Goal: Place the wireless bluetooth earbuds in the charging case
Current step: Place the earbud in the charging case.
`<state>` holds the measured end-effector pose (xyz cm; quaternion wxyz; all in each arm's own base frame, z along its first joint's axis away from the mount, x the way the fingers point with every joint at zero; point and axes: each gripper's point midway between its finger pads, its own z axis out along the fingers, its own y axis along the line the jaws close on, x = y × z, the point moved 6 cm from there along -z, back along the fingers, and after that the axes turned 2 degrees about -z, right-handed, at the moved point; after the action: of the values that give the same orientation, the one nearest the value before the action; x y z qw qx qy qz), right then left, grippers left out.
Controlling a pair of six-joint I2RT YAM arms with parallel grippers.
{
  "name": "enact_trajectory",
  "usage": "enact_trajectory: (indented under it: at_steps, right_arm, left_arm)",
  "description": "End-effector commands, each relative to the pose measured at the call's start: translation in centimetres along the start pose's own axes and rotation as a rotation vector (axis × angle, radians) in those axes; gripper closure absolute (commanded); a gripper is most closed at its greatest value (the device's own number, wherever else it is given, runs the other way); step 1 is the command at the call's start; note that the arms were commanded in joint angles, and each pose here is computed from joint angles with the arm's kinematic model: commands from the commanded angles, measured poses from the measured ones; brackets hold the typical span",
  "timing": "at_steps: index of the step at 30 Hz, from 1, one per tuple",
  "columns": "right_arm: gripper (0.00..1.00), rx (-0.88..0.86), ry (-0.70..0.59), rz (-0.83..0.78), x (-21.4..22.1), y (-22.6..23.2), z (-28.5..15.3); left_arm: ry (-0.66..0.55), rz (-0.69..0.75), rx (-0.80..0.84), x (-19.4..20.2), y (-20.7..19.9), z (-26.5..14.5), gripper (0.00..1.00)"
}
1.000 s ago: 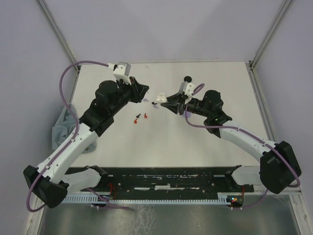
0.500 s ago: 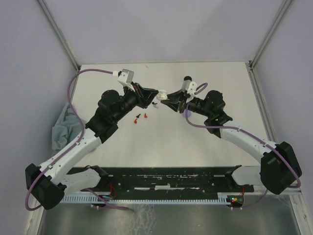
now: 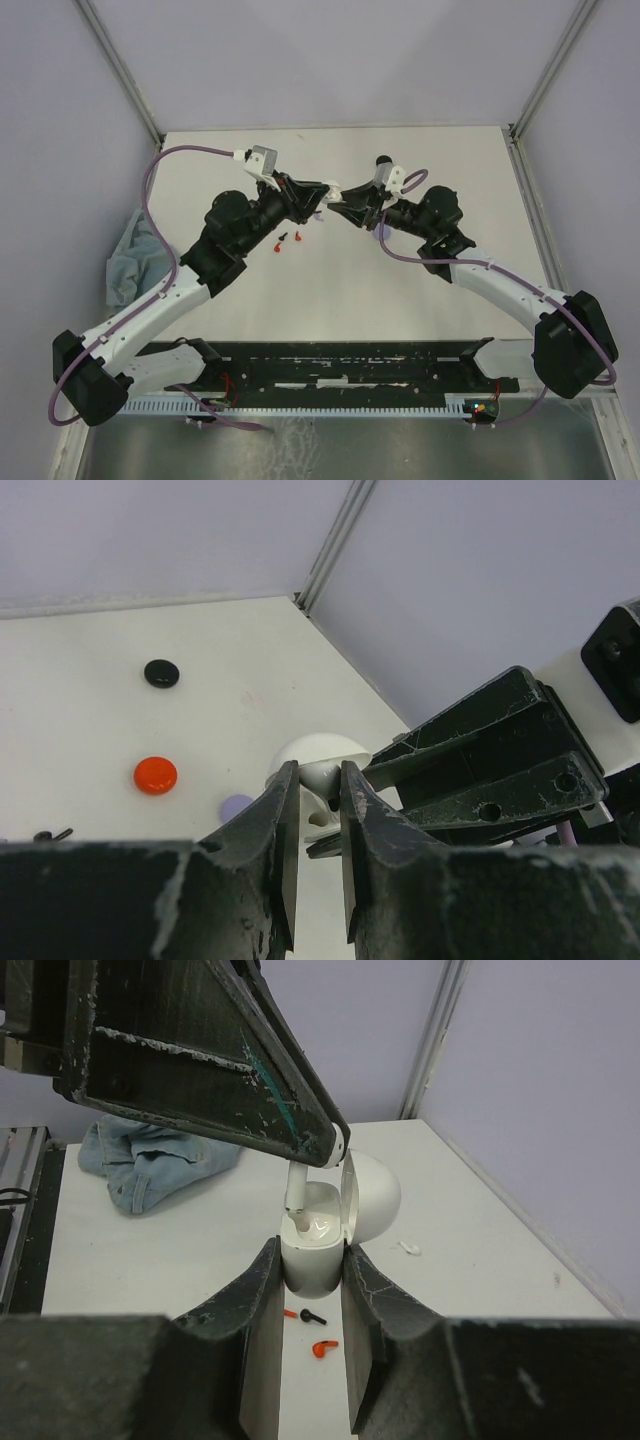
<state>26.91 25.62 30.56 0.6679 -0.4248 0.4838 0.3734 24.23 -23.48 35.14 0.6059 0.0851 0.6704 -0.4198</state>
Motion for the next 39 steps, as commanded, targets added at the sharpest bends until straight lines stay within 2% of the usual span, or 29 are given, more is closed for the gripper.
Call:
enact_trajectory:
  at_steps: [1,16,21,35,39]
  right_arm:
    - [0.89,0.013,-0.086,-0.050,-2.9,-0.2,0.2]
    - [0.89,0.016,-0.079,-0.048,-2.6,-0.3,0.3]
    - [0.89,0.016,-0.085,-0.051,-2.7,-0.3,0.3]
    - [0.89,0.052,-0.048,-0.055,-1.6,-0.6,-0.1]
    - [0.89,0.077,-0.020,-0.059,-0.8,-0.8,-0.2]
  left_arm:
    - [-0.087,0.055,-0.012,-1.4,-0.2,-0.2,0.82]
    - [-0.054,0.109,-0.040,-0.8,0.2,-0.5,0.82]
    - [-0.030,0.108,-0.022,-0.1,-0.2,-0.3,0.77]
    - [-0.012,0.105,-0.073,-0.5,-0.5,-1.1,0.45]
    - [-0.002,0.105,-0.145,-1.3,-0.1,-1.3,0.37]
